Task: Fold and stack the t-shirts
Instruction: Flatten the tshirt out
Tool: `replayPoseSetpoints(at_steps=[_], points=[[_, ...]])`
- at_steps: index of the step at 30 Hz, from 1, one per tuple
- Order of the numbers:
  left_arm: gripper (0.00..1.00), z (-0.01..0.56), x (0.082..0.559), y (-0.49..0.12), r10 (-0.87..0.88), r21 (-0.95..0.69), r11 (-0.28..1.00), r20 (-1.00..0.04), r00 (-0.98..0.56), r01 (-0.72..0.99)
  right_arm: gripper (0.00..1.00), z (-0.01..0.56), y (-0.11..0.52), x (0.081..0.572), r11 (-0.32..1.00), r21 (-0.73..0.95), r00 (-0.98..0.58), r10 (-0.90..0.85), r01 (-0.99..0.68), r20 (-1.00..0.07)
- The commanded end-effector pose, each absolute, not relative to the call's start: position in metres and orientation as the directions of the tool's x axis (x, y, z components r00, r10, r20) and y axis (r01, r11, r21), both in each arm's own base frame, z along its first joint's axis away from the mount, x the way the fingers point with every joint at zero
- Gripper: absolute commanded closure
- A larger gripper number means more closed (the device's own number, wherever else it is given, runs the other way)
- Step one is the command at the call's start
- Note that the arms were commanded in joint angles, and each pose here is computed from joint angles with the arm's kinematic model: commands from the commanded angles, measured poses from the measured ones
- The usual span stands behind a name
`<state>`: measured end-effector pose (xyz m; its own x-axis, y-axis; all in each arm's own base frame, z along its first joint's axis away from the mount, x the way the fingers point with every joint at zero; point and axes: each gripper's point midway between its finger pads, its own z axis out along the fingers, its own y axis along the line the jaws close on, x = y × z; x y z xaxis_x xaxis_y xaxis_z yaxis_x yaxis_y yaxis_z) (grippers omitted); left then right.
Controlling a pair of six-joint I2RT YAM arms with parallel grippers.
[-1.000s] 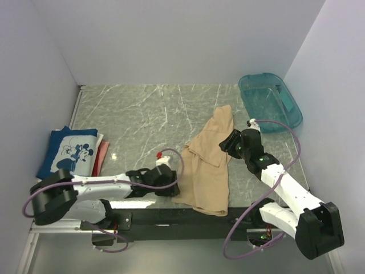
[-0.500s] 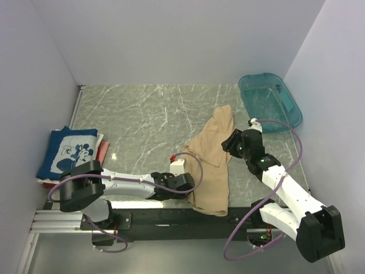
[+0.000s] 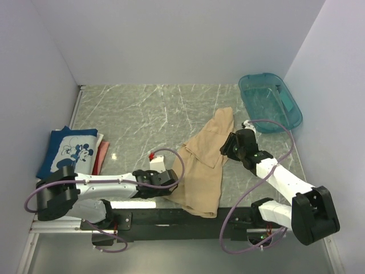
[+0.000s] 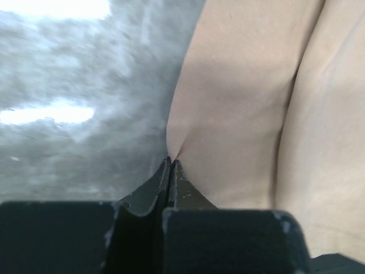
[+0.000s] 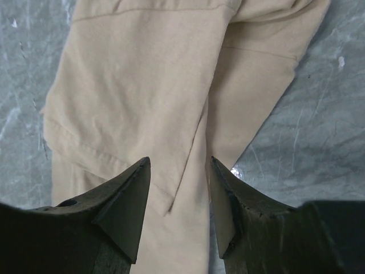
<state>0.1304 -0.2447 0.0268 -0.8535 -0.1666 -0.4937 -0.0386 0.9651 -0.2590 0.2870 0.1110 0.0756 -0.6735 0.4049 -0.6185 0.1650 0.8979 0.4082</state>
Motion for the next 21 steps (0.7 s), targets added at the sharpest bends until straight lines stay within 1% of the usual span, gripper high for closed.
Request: replayPoseSetpoints(at_steps=[1,7,10,13,17,21], points=[[0.99,0.033,0.138,-0.235,-0.184,-0.265,0.963,-0.508,-0.842,-0.050,0.47,0.075,0.119,0.293,0.902,0.410,-0.670,0.390,0.139,-0.631],[0.99,0.035,0.142,-0.232,-0.195,-0.283,0.958,-0.500,-0.844,-0.055,0.47,0.068,0.113,0.305,0.906,0.375,-0.662,0.404,0.195,-0.632],[0.99,0.038,0.143,-0.232,-0.208,-0.308,0.950,-0.497,-0.842,-0.052,0.47,0.072,0.112,0.323,0.902,0.372,-0.634,0.421,0.218,-0.649],[0.99,0.040,0.144,-0.228,-0.216,-0.313,0.948,-0.498,-0.840,-0.059,0.47,0.066,0.109,0.338,0.905,0.347,-0.638,0.421,0.246,-0.645],[0.99,0.042,0.145,-0.224,-0.220,-0.320,0.946,-0.503,-0.836,-0.056,0.48,0.065,0.109,0.354,0.889,0.376,-0.618,0.453,0.260,-0.643],[0.99,0.044,0.146,-0.221,-0.224,-0.321,0.945,-0.506,-0.833,-0.059,0.48,0.063,0.105,0.364,0.883,0.371,-0.610,0.467,0.287,-0.640]])
